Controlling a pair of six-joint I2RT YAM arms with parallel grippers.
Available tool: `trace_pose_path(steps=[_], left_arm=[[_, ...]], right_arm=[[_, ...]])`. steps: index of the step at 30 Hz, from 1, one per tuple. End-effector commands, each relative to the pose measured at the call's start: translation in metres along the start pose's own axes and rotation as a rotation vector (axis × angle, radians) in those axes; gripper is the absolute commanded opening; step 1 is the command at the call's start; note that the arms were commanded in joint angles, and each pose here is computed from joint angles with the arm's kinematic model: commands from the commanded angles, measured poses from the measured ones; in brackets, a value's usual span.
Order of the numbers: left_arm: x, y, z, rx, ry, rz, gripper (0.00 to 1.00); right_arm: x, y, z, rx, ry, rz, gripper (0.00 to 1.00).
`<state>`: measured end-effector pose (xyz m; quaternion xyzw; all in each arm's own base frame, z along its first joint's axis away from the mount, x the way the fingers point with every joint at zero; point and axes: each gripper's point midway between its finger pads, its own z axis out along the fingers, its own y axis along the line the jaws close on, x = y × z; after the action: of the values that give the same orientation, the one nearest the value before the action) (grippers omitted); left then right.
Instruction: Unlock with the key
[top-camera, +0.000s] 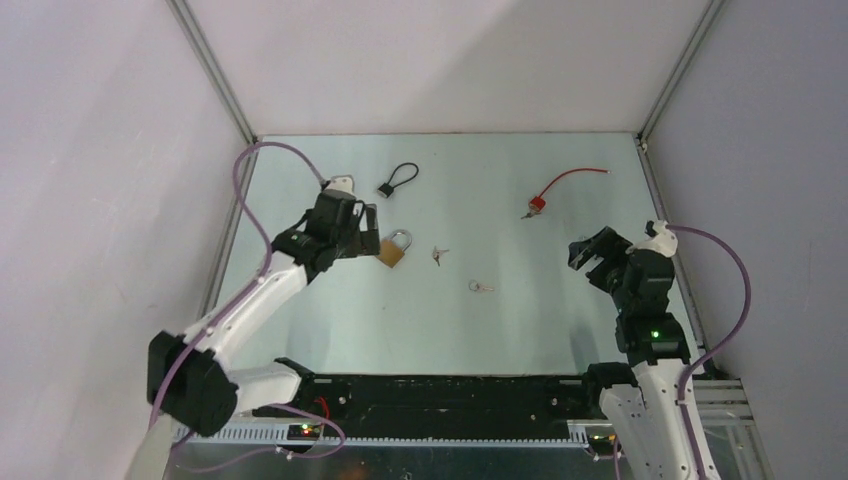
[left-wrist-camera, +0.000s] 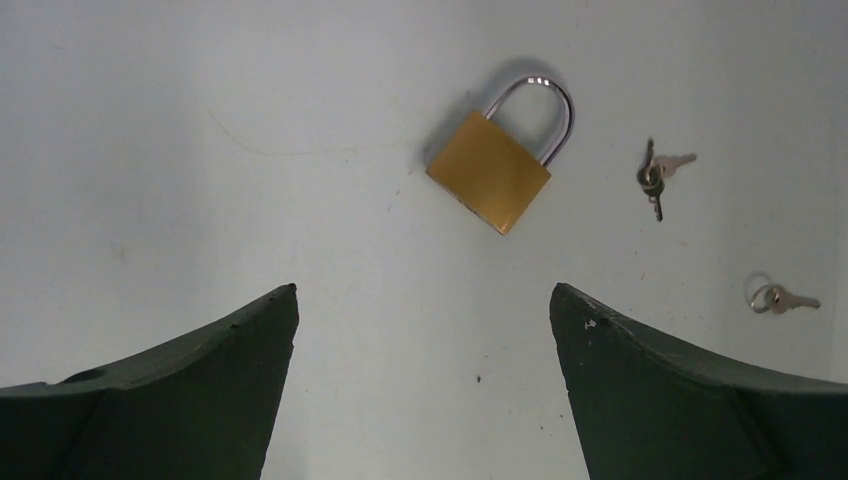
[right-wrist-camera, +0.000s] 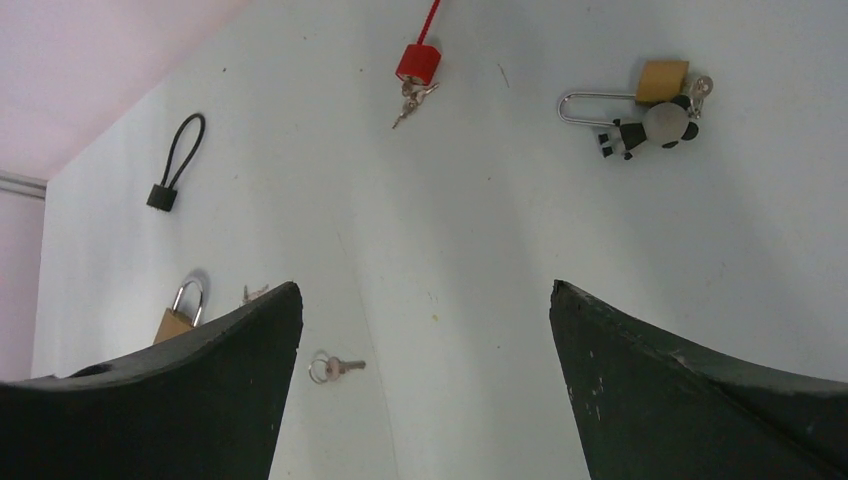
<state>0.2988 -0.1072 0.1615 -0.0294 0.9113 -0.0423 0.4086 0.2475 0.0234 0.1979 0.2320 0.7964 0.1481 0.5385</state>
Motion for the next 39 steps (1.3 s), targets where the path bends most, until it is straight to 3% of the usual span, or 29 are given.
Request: trace_pose_path(steps=[1,6,14,28,33,39], left_arm=[[0.007,-0.020,0.014,0.053,0.122,0.026,1.00],[0.012,-0.030,0.041,0.041,0.226,0.070,1.00],[0.028,-0.046,0.098,0.030,0.370,0.156,1.00],[0.061,-0.060,0.140,0.122,0.518,0.298,0.99],[0.075,-0.060,0.143,0.158,0.566,0.346,0.93],[0.089,-0.064,0.132,0.179,0.612,0.329,0.76]], right_arm=[[-0.014,-0.004,0.020,0.017,-0.089,0.047,0.94],[-0.016,-0.007,0.036,0.000,-0.048,-0.022,0.99],[0.020,0.005,0.044,-0.083,0.141,-0.028,0.99],[0.092,0.057,0.045,-0.192,0.419,-0.337,1.00],[0.106,0.076,0.041,-0.253,0.457,-0.409,0.99],[0.125,0.089,0.039,-0.270,0.512,-0.508,0.99]])
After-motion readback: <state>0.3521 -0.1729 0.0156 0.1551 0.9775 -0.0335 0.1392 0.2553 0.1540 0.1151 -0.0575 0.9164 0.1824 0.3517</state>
